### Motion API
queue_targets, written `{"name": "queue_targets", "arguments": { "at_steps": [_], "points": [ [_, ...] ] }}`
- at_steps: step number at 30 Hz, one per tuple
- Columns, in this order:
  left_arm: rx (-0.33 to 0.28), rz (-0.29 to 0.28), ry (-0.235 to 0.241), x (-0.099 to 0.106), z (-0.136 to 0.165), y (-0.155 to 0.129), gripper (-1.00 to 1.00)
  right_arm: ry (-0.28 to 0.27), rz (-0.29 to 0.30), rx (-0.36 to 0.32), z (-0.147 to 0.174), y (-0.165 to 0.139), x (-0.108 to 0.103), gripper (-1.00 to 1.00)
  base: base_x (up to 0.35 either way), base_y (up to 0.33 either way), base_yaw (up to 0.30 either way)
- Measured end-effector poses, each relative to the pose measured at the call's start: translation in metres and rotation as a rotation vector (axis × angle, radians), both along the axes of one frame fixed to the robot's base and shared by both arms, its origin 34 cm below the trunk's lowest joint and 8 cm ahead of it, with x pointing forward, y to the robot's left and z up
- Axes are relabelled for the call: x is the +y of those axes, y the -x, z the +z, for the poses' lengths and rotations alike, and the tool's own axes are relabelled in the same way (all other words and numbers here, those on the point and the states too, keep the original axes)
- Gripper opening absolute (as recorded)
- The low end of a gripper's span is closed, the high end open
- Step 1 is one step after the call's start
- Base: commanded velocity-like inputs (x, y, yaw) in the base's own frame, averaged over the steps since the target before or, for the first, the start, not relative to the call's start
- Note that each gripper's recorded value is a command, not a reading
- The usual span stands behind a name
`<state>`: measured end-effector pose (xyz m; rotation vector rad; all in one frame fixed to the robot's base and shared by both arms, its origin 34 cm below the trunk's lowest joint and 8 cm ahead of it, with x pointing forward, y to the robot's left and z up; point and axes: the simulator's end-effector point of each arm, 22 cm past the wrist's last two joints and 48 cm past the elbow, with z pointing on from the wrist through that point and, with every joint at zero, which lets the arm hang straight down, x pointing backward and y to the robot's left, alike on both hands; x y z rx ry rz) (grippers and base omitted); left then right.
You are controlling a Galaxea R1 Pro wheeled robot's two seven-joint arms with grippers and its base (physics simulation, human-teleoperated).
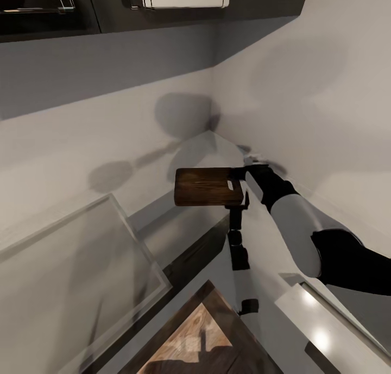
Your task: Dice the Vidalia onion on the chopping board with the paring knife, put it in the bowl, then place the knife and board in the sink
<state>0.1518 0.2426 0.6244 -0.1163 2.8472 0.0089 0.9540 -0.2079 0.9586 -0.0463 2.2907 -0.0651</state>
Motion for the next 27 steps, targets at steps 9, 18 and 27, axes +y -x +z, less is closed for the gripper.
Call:
{"name": "queue_targets", "arguments": {
  "at_steps": [9,18,27],
  "points": [
    [0.0,0.0,0.001,-0.001,0.0,0.0,1.0,0.004,-0.001,0.027,-0.014,0.007,-0.002,1.0,0.0,0.0,0.0],
    [0.0,0.0,0.001,-0.001,0.0,0.0,1.0,0.004,-0.001,0.034,-0.018,0.009,-0.002,1.0,0.0,0.0,0.0],
    [0.0,0.0,0.001,-0.001,0.0,0.0,1.0,0.005,-0.004,0.033,-0.024,0.011,-0.005,1.0,0.0,0.0,0.0]
  ]
}}
